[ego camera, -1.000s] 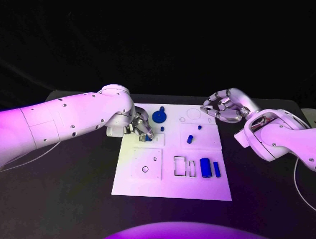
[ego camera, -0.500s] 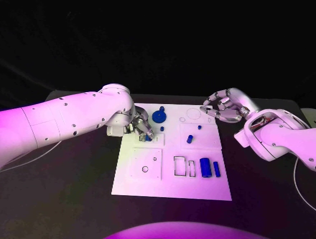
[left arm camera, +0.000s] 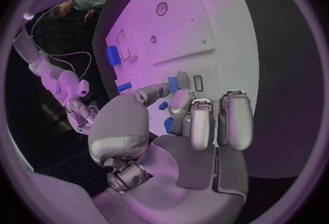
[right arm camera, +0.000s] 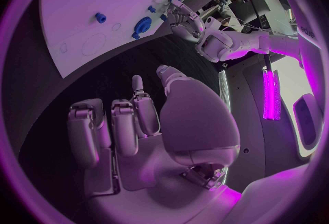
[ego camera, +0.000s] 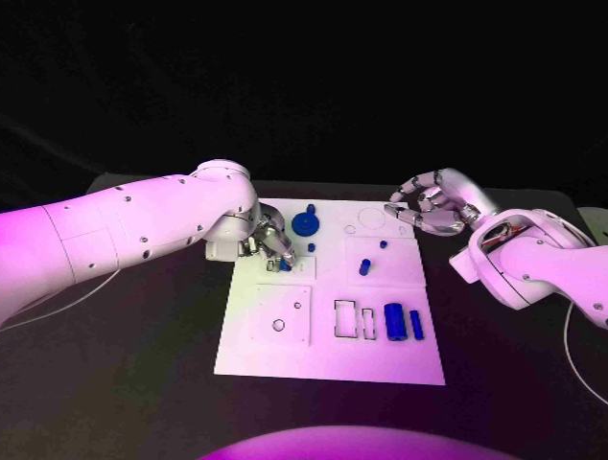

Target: Assemble the parts on the task board

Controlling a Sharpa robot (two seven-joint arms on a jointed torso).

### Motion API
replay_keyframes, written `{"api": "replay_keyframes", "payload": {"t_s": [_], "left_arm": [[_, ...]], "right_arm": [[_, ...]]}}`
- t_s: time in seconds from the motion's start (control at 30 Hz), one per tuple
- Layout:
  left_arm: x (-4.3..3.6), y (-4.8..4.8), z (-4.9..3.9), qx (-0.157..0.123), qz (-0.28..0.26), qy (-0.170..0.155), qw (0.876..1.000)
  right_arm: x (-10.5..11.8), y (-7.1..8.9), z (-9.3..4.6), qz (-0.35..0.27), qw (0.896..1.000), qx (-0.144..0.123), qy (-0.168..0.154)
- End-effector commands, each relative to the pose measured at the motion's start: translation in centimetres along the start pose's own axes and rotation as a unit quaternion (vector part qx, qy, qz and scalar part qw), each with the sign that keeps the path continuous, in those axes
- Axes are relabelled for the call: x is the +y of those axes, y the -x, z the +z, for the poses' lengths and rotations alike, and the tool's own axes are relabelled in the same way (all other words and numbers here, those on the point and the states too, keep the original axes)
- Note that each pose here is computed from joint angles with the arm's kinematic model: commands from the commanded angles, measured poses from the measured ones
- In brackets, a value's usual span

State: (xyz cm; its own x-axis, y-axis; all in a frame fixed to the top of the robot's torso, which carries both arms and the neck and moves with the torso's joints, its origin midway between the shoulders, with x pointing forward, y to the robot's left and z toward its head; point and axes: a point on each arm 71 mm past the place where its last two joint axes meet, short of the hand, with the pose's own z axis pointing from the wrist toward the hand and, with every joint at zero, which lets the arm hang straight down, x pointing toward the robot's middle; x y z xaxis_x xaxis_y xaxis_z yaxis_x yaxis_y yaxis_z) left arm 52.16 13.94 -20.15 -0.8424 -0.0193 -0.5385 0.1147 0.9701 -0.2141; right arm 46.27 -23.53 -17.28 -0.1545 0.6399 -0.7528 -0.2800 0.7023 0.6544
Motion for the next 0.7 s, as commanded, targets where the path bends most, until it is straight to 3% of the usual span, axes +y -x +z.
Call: {"api": "replay_keyframes", "payload": {"t_s": [0.03, 0.7], "left_arm": [[-0.04, -0.62, 0.3, 0.02, 0.007, 0.003, 1.0], [-0.14, -0.6, 0.33, 0.019, 0.007, 0.002, 1.0]], "right_arm": [[0.14, -0.06, -0.03, -0.004, 1.0, 0.001, 0.007], [0.13, -0.04, -0.03, -0.004, 1.0, 0.001, 0.007]]}}
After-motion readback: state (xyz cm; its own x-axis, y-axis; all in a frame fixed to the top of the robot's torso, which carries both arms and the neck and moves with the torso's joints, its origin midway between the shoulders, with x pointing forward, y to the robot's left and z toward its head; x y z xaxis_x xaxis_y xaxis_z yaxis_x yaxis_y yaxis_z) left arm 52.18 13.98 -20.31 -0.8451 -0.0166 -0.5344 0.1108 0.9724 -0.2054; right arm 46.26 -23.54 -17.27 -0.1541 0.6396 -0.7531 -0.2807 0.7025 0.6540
